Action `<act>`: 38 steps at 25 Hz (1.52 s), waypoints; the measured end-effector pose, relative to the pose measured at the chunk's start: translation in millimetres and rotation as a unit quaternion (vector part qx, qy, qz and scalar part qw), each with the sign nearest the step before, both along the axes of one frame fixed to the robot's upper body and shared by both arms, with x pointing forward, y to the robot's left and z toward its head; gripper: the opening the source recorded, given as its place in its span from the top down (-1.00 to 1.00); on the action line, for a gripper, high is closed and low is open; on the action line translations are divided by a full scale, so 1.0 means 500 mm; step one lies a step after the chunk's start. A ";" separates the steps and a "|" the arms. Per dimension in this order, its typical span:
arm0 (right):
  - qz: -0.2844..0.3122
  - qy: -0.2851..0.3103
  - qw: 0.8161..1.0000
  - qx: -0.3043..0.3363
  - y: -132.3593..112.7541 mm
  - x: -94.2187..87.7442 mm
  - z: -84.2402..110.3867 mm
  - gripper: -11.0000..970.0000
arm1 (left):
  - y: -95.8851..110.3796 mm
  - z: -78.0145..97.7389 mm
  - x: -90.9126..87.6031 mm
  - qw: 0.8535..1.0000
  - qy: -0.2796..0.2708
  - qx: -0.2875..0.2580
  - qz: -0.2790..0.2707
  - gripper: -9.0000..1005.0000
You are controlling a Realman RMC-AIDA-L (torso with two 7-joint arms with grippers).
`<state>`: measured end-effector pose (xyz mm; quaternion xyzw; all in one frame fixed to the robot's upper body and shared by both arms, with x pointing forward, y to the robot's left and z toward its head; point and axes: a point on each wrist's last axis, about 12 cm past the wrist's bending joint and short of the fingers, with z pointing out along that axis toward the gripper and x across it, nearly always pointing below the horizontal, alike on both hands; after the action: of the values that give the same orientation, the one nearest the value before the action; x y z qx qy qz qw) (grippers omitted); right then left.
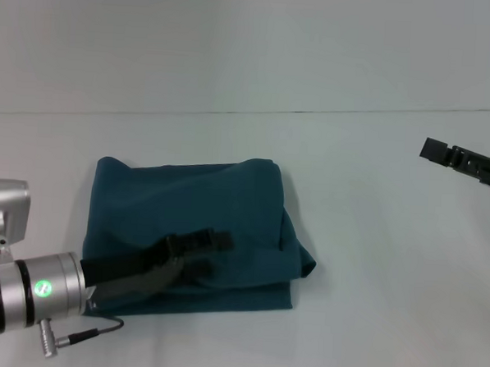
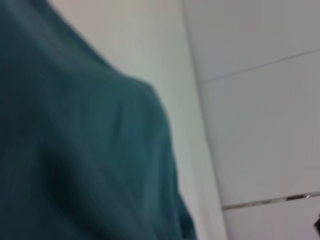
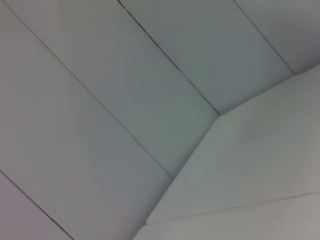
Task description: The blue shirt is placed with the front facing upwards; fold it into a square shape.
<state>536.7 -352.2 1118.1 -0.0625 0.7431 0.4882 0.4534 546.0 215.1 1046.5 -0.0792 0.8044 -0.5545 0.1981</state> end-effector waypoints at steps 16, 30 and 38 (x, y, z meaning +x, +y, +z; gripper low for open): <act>0.002 0.007 1.000 -0.005 0.000 -0.004 -0.008 -0.66 | -0.057 0.041 0.046 1.000 -0.015 -0.017 -0.017 -0.58; 0.002 0.006 1.000 -0.005 -0.001 -0.003 -0.008 -0.66 | -0.099 0.010 0.027 0.998 0.024 0.004 -0.059 -0.58; 0.002 0.005 1.000 -0.007 0.000 0.000 -0.005 -0.66 | -0.091 0.028 0.020 0.997 0.011 -0.027 -0.074 -0.58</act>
<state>536.7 -352.3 1115.5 -0.0649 0.7484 0.4845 0.4484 556.2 169.5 1060.6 -0.0309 0.7951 -0.5881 0.1452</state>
